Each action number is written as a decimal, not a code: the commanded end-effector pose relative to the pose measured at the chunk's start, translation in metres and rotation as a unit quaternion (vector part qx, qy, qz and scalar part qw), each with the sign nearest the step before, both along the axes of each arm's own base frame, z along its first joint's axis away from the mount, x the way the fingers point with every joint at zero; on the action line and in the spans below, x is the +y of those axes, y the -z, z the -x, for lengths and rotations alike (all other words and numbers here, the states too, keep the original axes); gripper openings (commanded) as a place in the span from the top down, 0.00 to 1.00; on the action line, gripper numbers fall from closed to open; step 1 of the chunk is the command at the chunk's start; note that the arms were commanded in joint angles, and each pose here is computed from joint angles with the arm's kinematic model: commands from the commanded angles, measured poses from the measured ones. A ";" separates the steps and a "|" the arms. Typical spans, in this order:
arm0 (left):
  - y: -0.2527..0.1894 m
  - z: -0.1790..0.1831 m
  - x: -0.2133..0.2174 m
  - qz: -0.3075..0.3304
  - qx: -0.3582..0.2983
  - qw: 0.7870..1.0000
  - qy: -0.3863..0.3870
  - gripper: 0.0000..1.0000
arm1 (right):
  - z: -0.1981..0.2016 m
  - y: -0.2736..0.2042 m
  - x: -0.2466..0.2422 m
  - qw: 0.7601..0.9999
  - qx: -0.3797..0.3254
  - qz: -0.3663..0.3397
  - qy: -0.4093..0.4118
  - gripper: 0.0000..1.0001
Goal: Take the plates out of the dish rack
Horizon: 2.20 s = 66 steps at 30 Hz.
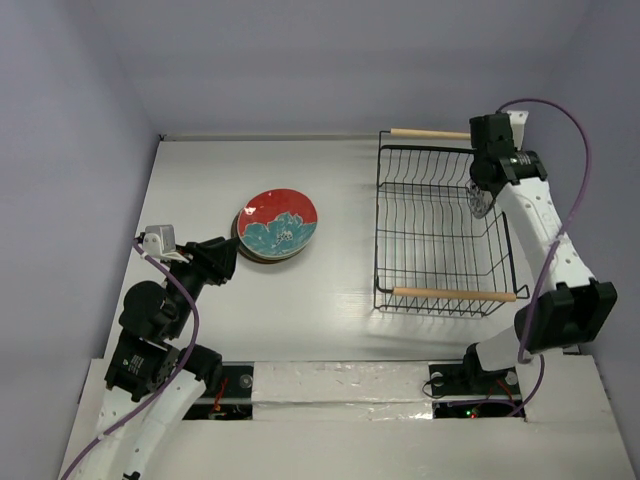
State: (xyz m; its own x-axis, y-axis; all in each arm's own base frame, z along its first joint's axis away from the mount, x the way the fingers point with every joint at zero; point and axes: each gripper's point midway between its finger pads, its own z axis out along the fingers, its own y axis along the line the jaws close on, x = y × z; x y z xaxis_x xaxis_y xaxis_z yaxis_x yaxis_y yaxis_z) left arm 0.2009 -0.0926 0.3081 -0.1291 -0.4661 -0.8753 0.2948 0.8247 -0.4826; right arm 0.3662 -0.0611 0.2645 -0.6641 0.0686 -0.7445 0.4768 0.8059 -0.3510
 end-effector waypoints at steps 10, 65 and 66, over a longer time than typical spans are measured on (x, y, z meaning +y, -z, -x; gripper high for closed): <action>-0.009 0.001 -0.002 0.007 -0.019 1.000 0.006 0.61 | 0.026 -0.191 0.095 0.910 -0.335 -0.167 -0.176 1.00; -0.008 -0.001 0.004 0.010 -0.015 1.000 -0.013 0.60 | -0.005 0.084 0.488 0.706 -0.041 -0.603 -0.369 0.71; -0.008 -0.001 0.004 0.010 -0.015 1.000 -0.013 0.60 | -0.005 0.087 0.487 0.709 -0.040 -0.600 -0.367 0.68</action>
